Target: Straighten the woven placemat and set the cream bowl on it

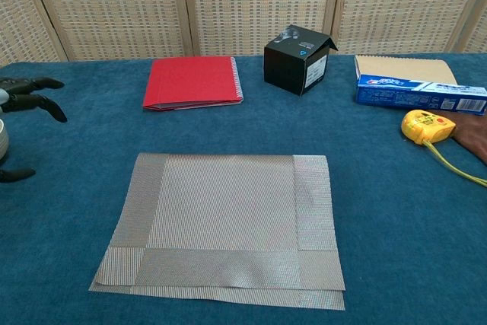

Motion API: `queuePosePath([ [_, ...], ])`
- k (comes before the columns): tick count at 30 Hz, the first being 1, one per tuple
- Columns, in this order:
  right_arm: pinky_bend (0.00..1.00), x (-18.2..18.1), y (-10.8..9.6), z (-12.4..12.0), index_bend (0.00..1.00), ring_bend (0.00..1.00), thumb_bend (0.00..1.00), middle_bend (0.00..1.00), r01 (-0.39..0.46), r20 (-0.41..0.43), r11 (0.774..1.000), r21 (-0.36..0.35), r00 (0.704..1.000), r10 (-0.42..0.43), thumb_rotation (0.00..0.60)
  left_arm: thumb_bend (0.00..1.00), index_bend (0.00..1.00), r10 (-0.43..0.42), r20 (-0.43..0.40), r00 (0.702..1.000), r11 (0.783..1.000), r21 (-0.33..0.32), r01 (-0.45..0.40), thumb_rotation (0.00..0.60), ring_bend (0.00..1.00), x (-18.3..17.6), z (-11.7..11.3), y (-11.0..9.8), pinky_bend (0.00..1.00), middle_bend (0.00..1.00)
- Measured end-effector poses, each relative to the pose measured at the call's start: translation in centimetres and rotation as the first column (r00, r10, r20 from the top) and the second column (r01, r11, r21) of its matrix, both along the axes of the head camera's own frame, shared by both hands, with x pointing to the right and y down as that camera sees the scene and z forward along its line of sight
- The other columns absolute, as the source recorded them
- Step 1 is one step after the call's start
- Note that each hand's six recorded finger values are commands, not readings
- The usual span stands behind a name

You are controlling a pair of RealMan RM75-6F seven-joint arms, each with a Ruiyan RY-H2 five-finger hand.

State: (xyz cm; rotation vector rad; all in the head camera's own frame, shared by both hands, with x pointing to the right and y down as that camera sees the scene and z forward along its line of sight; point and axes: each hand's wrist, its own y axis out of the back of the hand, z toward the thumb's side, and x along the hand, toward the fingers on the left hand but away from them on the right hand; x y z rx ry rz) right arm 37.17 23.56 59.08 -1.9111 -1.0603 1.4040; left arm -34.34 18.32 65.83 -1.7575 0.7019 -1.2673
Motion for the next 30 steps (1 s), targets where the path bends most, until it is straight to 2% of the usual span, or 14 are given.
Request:
queuePosePath([
  [7, 0.00, 0.0, 0.0, 0.0, 0.08, 0.00, 0.08, 0.00, 0.000, 0.002, 1.000, -0.003, 1.000, 0.000, 0.600, 0.24, 0.40, 0.086, -0.050, 0.995, 0.995, -0.044, -0.088, 0.600, 0.00, 3.5, 0.9, 3.1, 0.00, 0.00],
  [19, 0.00, 0.1, -0.1, -0.1, 0.08, 0.00, 0.08, 0.00, -0.006, 0.005, 1.000, -0.003, 1.000, 0.006, 0.600, 0.26, 0.39, 0.219, -0.075, 0.973, 0.969, -0.099, -0.226, 0.600, 0.00, 6.4, 1.2, 7.6, 0.00, 0.00],
  [30, 0.00, 0.1, -0.1, -0.3, 0.08, 0.00, 0.08, 0.00, -0.011, 0.011, 1.000, -0.001, 1.000, 0.011, 0.600, 0.26, 0.40, 0.281, -0.078, 0.957, 0.952, -0.107, -0.288, 0.600, 0.00, 7.5, 0.9, 9.6, 0.00, 0.00],
])
